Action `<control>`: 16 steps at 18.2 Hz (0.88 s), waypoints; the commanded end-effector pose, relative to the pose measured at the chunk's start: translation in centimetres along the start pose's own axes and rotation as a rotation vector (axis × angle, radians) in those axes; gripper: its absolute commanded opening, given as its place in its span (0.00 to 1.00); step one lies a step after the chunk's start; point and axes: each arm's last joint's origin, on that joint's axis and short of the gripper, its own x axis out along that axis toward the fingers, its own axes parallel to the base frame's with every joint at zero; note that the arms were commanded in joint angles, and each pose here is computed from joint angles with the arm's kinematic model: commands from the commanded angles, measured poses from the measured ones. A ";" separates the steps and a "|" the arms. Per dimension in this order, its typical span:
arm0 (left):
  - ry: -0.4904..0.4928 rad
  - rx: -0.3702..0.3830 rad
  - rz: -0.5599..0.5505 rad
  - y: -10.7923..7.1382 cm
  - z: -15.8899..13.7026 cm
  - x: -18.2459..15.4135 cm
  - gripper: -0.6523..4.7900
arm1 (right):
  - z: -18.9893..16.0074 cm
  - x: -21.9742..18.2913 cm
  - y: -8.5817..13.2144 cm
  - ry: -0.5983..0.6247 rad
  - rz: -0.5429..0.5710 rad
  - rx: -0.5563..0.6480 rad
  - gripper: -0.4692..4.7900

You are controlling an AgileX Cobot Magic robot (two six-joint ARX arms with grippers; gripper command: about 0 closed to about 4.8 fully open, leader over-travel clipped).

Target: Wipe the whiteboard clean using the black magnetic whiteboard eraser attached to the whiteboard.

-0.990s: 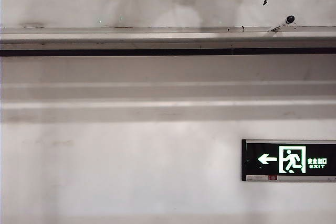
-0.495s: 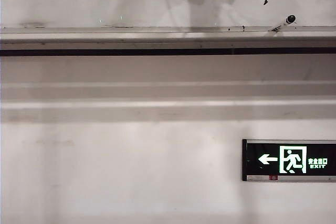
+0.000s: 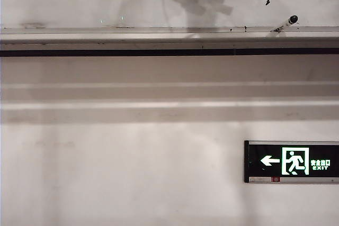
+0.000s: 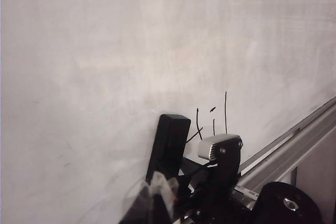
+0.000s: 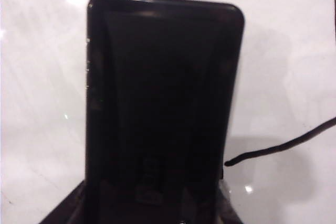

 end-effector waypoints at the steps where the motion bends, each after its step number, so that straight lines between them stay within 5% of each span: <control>1: -0.013 0.000 -0.002 0.0 0.2 -0.2 0.11 | 0.1 0.4 -0.5 -0.003 -0.004 -0.020 0.34; 6: -0.014 0.000 -0.002 0.0 0.2 -0.2 0.11 | 2.9 0.6 -2.1 -0.012 -0.056 -0.106 0.34; 16: -0.016 0.000 -0.001 0.0 0.3 -0.2 0.11 | 9.5 1.7 -11.0 -0.017 -0.288 -0.216 0.34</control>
